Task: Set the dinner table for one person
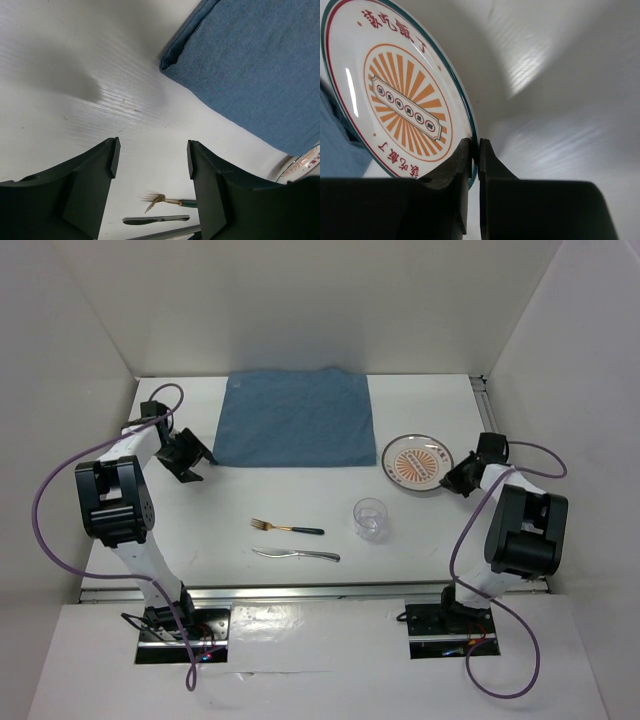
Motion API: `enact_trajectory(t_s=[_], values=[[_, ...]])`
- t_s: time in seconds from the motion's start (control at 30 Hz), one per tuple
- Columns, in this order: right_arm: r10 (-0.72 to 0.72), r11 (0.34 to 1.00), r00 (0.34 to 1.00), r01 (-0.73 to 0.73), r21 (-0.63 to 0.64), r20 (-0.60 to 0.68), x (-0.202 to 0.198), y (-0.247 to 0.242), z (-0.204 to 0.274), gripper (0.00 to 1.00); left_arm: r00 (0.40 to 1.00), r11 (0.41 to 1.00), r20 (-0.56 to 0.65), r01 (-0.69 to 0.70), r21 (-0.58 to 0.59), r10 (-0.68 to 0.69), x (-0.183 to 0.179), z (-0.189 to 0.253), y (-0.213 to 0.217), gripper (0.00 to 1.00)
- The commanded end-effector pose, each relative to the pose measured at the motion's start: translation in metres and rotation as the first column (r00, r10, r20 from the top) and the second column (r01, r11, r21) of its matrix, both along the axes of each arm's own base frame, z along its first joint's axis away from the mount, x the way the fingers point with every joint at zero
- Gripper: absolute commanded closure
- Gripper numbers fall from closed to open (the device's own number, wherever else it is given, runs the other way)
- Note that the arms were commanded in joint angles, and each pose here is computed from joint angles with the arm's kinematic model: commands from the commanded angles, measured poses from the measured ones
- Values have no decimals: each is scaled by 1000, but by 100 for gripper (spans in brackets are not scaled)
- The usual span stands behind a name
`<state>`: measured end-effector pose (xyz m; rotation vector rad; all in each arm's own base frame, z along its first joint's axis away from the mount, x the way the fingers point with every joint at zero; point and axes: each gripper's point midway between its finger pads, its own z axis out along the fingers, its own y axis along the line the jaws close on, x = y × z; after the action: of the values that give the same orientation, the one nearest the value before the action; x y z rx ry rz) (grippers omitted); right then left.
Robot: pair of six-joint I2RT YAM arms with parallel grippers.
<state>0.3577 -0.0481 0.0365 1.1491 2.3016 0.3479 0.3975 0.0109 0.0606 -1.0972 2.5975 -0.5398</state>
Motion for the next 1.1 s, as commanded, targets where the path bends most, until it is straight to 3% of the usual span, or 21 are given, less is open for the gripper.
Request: enact_trajectory(t_s=[0.0, 0.07, 0.13, 0.17, 0.23, 0.33, 0.47, 0.57, 0.7, 0.8, 0.87, 1.07], values=[[-108, 986, 982, 86, -142, -152, -35, -31, -14, 94, 997, 999, 69, 19, 34, -21, 7, 26, 3, 27], [-114, 984, 981, 90, -152, -154, -37, -32, -12, 74, 997, 999, 77, 19, 36, -22, 7, 30, 4, 27], [-121, 982, 982, 97, -163, -144, -40, -33, -6, 24, 997, 999, 80, 22, 28, -25, 7, 30, 2, 26], [-128, 979, 983, 104, -177, -131, -39, -36, -2, 16, 997, 999, 80, 22, 28, -25, 7, 30, 2, 24], [-119, 976, 990, 102, -193, -79, -38, -36, 15, 9, 996, 999, 81, 30, 32, -33, 7, 30, 2, 24], [-56, 971, 997, 67, -230, 54, -17, -26, 61, 8, 996, 999, 79, 27, 41, -30, 7, 29, 4, 24], [96, 956, 981, -43, -289, 170, 15, 16, 111, 16, 997, 999, 71, 23, 49, -26, 14, 18, 7, 25], [237, 943, 955, -182, -277, 177, 32, 70, 120, 28, 997, 999, 77, 18, 38, -21, 26, 15, 8, 25], [401, 916, 897, -387, -111, 183, 41, 146, 100, 41, 999, 995, 41, 13, 104, -17, 40, 5, 10, 28], [435, 900, 885, -434, -43, 164, 47, 177, 77, 41, 999, 992, 26, 26, 121, -29, 50, 1, 7, 28], [452, 889, 878, -457, -2, 157, 53, 194, 66, 35, 999, 991, 2, 35, 132, -36, 51, -5, 4, 28], [447, 890, 887, -454, 44, 116, 62, 211, 41, 35, 999, 987, -43, 40, 157, -33, 49, -23, 1, 28]])
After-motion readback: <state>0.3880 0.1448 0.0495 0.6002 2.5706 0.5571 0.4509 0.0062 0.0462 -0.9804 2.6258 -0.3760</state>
